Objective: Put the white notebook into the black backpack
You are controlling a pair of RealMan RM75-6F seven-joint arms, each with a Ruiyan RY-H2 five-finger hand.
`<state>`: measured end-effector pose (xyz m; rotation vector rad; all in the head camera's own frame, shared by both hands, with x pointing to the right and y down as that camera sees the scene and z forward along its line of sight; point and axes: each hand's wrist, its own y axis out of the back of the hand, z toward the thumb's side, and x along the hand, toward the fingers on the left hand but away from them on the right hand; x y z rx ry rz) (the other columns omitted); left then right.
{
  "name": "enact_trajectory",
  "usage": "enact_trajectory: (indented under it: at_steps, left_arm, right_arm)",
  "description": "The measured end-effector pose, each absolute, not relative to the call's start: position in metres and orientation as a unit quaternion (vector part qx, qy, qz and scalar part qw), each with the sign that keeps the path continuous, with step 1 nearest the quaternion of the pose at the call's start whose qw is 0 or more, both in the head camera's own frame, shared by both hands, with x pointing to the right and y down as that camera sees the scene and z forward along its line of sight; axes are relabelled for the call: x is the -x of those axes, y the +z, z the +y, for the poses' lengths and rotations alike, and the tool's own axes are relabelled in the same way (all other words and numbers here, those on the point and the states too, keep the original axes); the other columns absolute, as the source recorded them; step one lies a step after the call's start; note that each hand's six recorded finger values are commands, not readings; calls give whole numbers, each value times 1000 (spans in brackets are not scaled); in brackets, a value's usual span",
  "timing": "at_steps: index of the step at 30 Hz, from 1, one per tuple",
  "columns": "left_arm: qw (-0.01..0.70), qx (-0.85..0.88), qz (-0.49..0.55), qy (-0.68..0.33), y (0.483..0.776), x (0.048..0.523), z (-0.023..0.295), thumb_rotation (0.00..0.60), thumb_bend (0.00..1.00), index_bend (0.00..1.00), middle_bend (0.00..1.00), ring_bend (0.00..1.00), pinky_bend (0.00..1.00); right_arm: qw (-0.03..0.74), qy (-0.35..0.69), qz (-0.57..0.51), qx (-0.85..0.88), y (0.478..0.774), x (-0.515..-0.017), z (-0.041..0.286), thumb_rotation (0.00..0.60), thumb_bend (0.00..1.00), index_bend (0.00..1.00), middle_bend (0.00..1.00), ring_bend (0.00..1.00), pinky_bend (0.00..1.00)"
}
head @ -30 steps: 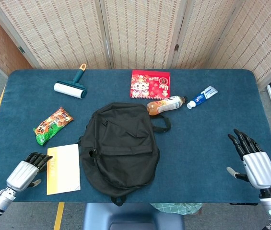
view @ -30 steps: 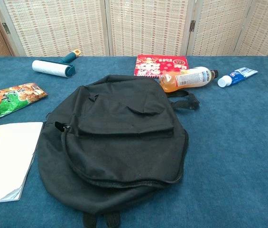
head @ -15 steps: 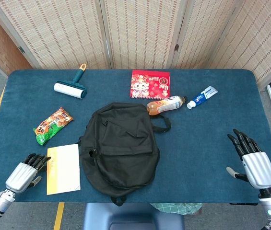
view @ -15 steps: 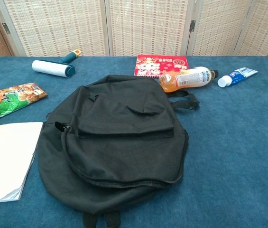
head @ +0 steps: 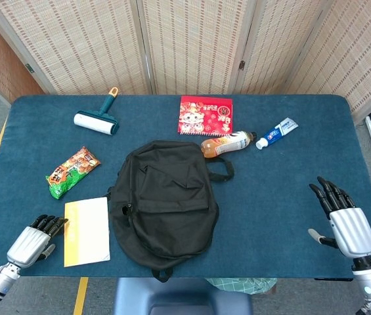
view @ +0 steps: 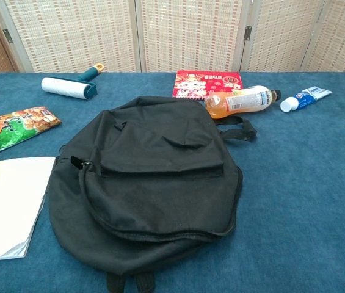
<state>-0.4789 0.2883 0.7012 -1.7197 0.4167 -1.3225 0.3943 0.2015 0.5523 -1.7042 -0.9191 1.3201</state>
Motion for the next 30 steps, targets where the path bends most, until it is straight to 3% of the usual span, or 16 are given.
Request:
enact_trajectory:
  at_steps: [30]
  left_arm:
    - [458,716,198,-488,706,444,285,597,344,126,189,178,204]
  right_arm:
    - [382,526,-368,665,554,-397,202,600,0,0,0,67,143]
